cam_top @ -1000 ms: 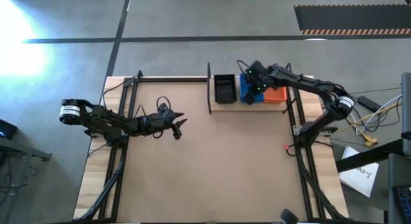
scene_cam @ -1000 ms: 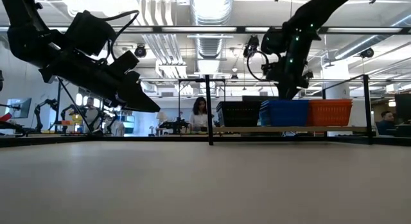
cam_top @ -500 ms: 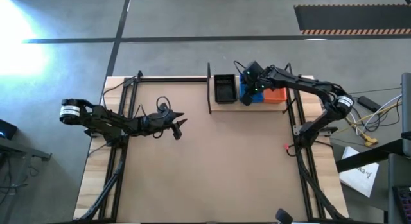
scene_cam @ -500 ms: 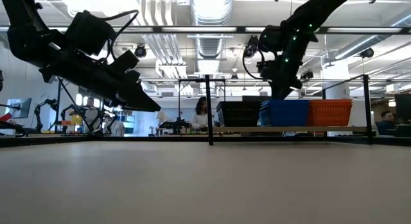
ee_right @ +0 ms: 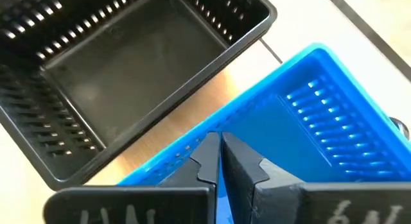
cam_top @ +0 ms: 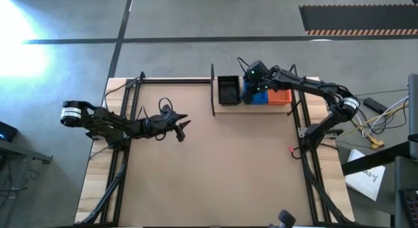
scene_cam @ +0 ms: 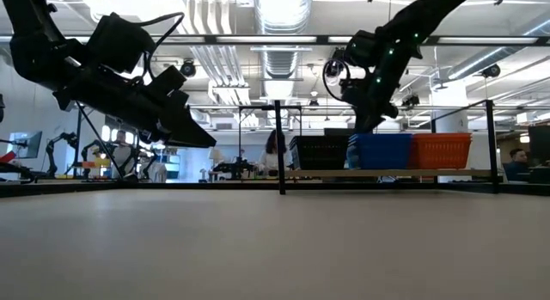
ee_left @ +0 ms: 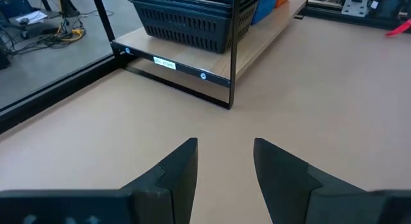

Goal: Stack baskets on shelf by color
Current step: Adjust the bins on the shelf

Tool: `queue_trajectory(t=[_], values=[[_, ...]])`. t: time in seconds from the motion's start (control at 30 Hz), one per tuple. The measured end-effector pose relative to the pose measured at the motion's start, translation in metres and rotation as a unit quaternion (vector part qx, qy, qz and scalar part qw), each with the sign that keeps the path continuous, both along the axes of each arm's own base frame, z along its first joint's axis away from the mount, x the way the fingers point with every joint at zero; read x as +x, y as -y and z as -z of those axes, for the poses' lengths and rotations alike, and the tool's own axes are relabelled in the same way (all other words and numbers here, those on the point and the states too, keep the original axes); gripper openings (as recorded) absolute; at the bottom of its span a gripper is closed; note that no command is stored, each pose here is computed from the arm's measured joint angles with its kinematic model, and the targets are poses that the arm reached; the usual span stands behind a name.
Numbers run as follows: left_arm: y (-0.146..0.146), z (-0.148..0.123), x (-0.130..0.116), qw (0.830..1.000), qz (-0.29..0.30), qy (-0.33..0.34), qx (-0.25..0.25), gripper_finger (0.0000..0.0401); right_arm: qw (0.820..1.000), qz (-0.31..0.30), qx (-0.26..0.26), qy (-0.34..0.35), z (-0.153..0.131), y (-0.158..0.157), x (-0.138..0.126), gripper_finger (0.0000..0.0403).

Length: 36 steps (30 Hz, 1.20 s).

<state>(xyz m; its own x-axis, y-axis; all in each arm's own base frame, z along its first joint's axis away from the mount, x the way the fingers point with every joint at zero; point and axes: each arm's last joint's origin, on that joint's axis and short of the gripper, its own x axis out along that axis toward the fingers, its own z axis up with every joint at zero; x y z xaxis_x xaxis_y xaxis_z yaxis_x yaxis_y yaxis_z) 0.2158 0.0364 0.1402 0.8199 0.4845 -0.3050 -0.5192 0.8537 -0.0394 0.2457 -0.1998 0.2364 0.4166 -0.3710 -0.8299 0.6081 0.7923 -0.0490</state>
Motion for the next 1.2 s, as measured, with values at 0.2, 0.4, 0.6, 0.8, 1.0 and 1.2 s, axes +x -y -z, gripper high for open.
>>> queue_trajectory(t=[0.2, 0.4, 0.6, 0.8, 1.0, 1.2], values=[[0.0, 0.0, 0.0, 1.0, 0.002, 0.0, -0.001, 0.0136, 0.999, 0.017, -0.035, -0.031, -0.017, -0.006, -0.007, 0.0009], [0.0, 0.0, 0.0, 1.0, 0.002, -0.001, -0.001, 0.0136, 0.987, 0.081, -0.058, -0.128, -0.031, -0.019, -0.037, 0.0009], [0.0, -0.001, 0.001, 1.0, 0.003, 0.001, 0.002, 0.0136, 0.974, 0.146, -0.027, -0.17, -0.02, -0.016, -0.065, 0.0009], [0.0, -0.001, 0.001, 1.0, 0.003, 0.002, 0.003, 0.0136, 0.979, 0.131, -0.053, -0.149, -0.009, -0.012, -0.061, 0.0009], [0.0, -0.001, 0.001, 1.0, 0.003, 0.002, 0.003, 0.0136, 0.983, 0.121, -0.083, -0.111, -0.018, -0.01, -0.049, 0.0009], [0.0, -0.002, 0.001, 1.0, 0.003, 0.011, 0.004, 0.0136, 0.995, 0.076, -0.066, -0.013, -0.019, -0.009, -0.036, 0.0009]])
